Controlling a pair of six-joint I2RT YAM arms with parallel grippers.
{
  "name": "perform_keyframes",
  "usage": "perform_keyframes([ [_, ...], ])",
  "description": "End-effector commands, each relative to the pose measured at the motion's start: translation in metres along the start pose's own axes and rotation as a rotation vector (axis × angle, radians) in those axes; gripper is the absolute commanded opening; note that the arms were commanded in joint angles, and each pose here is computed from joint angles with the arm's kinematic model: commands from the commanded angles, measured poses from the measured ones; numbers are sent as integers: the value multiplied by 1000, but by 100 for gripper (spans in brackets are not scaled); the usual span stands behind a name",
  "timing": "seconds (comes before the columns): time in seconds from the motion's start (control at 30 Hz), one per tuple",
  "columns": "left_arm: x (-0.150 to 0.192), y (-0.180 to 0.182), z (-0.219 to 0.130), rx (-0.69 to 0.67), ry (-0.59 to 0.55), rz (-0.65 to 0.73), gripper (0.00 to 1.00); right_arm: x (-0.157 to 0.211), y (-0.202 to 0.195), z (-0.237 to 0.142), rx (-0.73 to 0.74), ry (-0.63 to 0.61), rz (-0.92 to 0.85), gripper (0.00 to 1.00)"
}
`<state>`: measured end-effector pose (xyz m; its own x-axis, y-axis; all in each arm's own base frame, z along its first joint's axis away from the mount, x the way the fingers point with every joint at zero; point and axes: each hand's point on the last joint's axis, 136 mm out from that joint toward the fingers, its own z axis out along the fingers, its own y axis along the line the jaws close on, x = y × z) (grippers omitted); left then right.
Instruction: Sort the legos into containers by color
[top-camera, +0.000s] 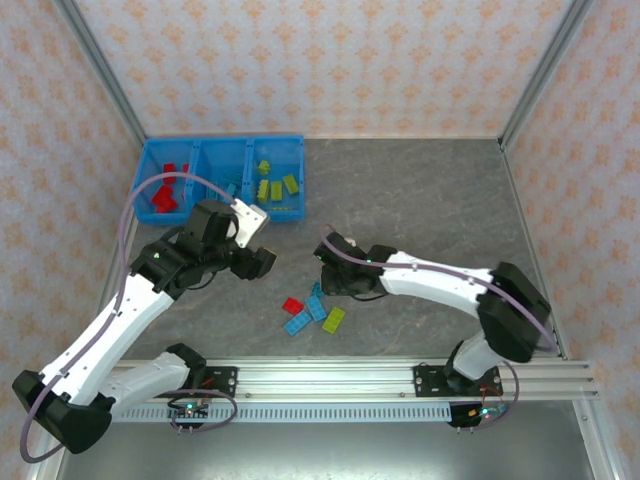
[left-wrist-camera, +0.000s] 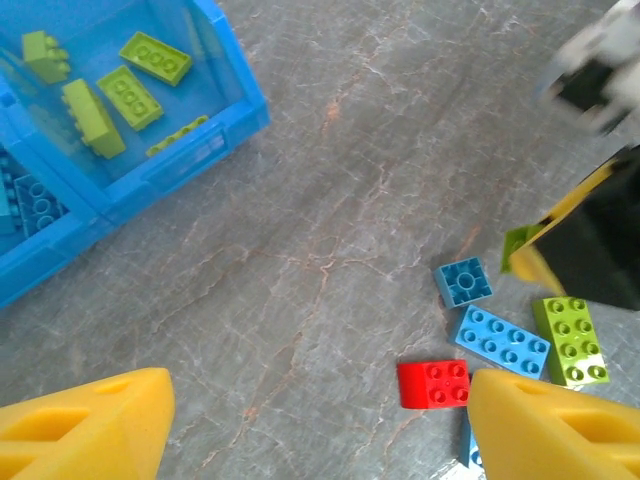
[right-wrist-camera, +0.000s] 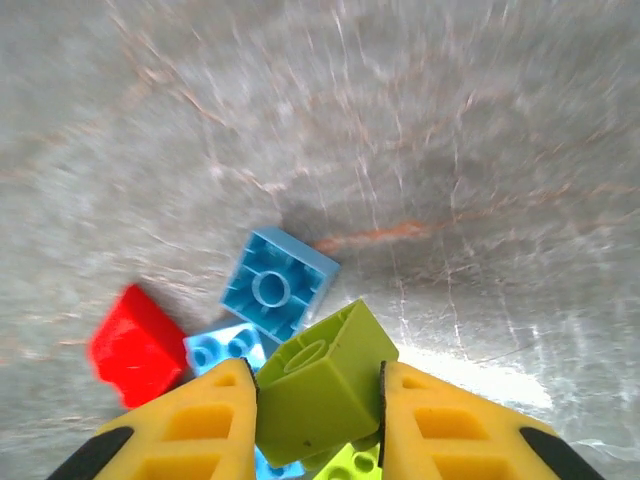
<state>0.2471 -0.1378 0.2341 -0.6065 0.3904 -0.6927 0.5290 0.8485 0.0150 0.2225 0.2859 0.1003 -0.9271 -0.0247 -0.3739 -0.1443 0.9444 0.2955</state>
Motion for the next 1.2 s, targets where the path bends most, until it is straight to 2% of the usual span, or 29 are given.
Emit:
perform_keyframes([
  [0.0,6,15,-6,-91,2,7,80,-53,13,-47,-28,-246,-30,28],
  [0.1,5,20,-9,-125,-7,-2,81,-91,38,-69,-79,-392,-92,29],
  [0.2,6,26,-13,-157,-27,-6,82,-130,59,-71,-84,-495,-128,30],
  [0.3,7,32,-17,-197,-41,-11,83,-155,45,-66,60,-506,-106,29],
  [0.4,9,32,-18,-198,-48,-19,83,-157,12,-66,168,-523,-52,39],
  [0.5,7,30,-18,-184,-54,-25,85,-146,-28,-80,214,-527,60,55],
  [0.57,6,28,-17,-174,-55,-26,85,-132,-63,-98,283,-553,153,70],
  [0.63,7,27,-15,-166,-46,-27,86,-110,-104,-110,363,-544,255,78],
  [0.73,8,25,-12,-158,-36,-27,88,-78,-155,-120,452,-501,384,83],
  [0.8,8,25,-10,-154,-27,-33,89,-59,-191,-131,541,-479,485,83],
  [0.83,9,24,-9,-151,-23,-33,89,-47,-210,-138,598,-459,547,88],
  [0.9,10,24,-7,-149,-12,-30,90,-32,-237,-148,679,-435,657,90],
  [1.0,11,24,-5,-150,-1,-25,90,-14,-268,-160,802,-415,778,91],
  [1.03,11,23,-4,-144,1,-24,90,-8,-277,-163,842,-402,819,100],
  [1.17,11,19,-1,-118,0,-32,91,20,-306,-164,909,-323,1036,99],
])
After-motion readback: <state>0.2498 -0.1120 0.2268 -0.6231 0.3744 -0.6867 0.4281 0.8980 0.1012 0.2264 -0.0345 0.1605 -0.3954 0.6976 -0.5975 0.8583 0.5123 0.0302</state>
